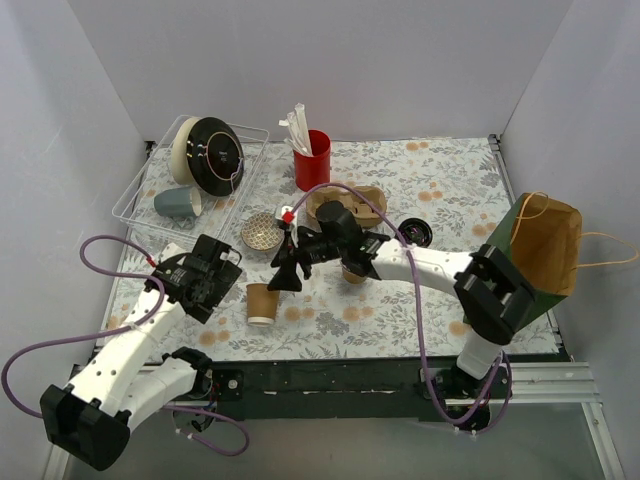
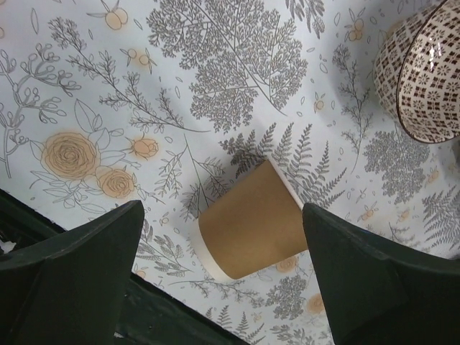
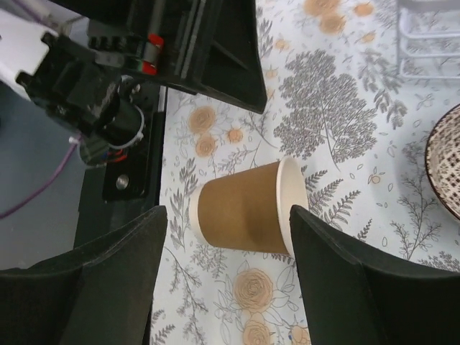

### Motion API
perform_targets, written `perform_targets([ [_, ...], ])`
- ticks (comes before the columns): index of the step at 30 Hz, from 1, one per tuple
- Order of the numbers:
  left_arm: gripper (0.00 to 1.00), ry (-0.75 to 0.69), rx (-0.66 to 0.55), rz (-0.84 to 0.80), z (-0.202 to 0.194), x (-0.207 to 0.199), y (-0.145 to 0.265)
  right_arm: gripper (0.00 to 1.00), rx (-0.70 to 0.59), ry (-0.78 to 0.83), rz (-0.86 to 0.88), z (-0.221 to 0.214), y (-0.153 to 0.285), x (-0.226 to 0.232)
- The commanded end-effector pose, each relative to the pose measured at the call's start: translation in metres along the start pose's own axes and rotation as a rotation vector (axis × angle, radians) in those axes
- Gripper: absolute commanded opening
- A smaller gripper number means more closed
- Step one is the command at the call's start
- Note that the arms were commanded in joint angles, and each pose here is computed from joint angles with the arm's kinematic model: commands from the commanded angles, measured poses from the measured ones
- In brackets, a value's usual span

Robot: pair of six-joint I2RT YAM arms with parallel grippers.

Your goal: Pack the takeout coffee

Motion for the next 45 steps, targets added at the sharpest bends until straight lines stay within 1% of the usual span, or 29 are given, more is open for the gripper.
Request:
perform_targets([
  [1,0.92,0.02,0.083,-0.008,-0.015,0.008,-0.005,0.77,0.165,-0.013,0.24,-0.015,-0.006,-0.005],
  [2,0.92,0.017,0.098,-0.008,-0.018,0.009,-0.007,0.77,0.158,0.051,0.26,-0.003,-0.011,-0.008],
  [3,0.92,0.013,0.109,-0.004,-0.02,0.01,-0.008,0.76,0.229,-0.018,0.272,-0.019,-0.012,-0.014],
  [5,0.92,0.011,0.118,-0.001,-0.022,0.012,-0.011,0.76,0.25,-0.001,0.305,-0.021,-0.015,-0.018],
  [8,0.92,0.007,0.123,-0.001,-0.025,0.014,-0.013,0.76,0.3,-0.04,0.316,-0.029,-0.019,-0.026],
  [9,0.92,0.008,0.123,-0.004,-0.025,0.014,-0.014,0.75,0.308,-0.025,0.325,-0.029,-0.022,-0.029],
  [11,0.92,0.006,0.127,-0.017,-0.026,0.012,-0.015,0.74,0.342,-0.067,0.358,-0.04,-0.022,-0.028],
  [14,0.91,0.003,0.135,-0.019,-0.029,0.012,-0.019,0.71,0.356,-0.084,0.372,-0.049,-0.022,-0.029],
  [17,0.92,-0.002,0.144,-0.011,-0.032,0.013,-0.025,0.66,0.364,-0.103,0.38,-0.058,-0.022,-0.031],
  [18,0.92,-0.006,0.146,-0.003,-0.033,0.014,-0.027,0.61,0.362,-0.107,0.397,-0.058,-0.023,-0.029],
  [20,0.92,-0.006,0.145,-0.006,-0.033,0.012,-0.029,0.57,0.364,-0.117,0.404,-0.06,-0.023,-0.029],
  [21,0.91,-0.005,0.146,-0.008,-0.033,0.012,-0.029,0.51,0.362,-0.12,0.412,-0.06,-0.022,-0.029],
  [22,0.92,-0.006,0.145,-0.009,-0.033,0.011,-0.029,0.48,0.363,-0.121,0.415,-0.06,-0.022,-0.028],
  [24,0.92,-0.008,0.144,-0.016,-0.033,0.009,-0.029,0.45,0.357,-0.118,0.424,-0.059,-0.022,-0.027],
  [26,0.92,-0.009,0.136,-0.026,-0.032,0.007,-0.03,0.45,0.358,-0.132,0.424,-0.06,-0.023,-0.028],
  [28,0.91,-0.009,0.138,-0.033,-0.032,0.006,-0.031,0.41,0.361,-0.148,0.416,-0.062,-0.024,-0.029],
  [30,0.92,-0.009,0.141,-0.03,-0.033,0.007,-0.031,0.33,0.372,-0.175,0.398,-0.067,-0.025,-0.031],
  [32,0.92,-0.006,0.135,-0.028,-0.033,0.008,-0.032,0.29,0.362,-0.174,0.396,-0.066,-0.026,-0.031],
  [33,0.92,-0.006,0.131,-0.025,-0.033,0.008,-0.032,0.24,0.367,-0.198,0.382,-0.068,-0.026,-0.032],
  [35,0.92,-0.003,0.126,-0.032,-0.031,0.007,-0.031,0.18,0.355,-0.198,0.38,-0.067,-0.027,-0.032],
  [36,0.92,-0.001,0.119,-0.033,-0.03,0.007,-0.03,0.13,0.355,-0.216,0.375,-0.068,-0.026,-0.032],
  [38,0.92,0.002,0.09,-0.04,-0.024,0.003,-0.027,0.08,0.343,-0.205,0.364,-0.061,-0.025,-0.03],
  [39,0.92,-0.003,0.071,-0.044,-0.021,0.001,-0.025,0.02,0.343,-0.204,0.349,-0.059,-0.025,-0.031],
  [40,0.92,-0.006,0.05,-0.043,-0.017,-0.001,-0.024,0.01,0.335,-0.187,0.333,-0.049,-0.024,-0.03],
  [41,0.93,-0.007,-0.014,-0.053,-0.005,-0.007,-0.018,0.01,0.345,-0.185,0.309,-0.042,-0.018,-0.026],
  [43,0.93,-0.02,-0.078,-0.036,0.006,-0.012,-0.015,0.01,0.342,-0.132,0.23,-0.028,-0.014,-0.027],
  [44,0.93,-0.032,-0.148,-0.022,0.017,-0.014,-0.014,0.01,0.331,-0.105,0.202,-0.016,-0.006,-0.02],
  [45,0.94,-0.033,-0.181,-0.021,0.025,-0.022,-0.01,0.01,0.335,-0.079,0.13,-0.012,-0.001,-0.022],
])
Point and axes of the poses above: each gripper's point midway between its finger pads, its own y axis back along the fingers, its own x axis along the line the jaws close on, z = x × y, the point moved 7 cm from there along y, back along the fingers, and after that the axes turned 5 degrees about -y, right-handed, at the moved point
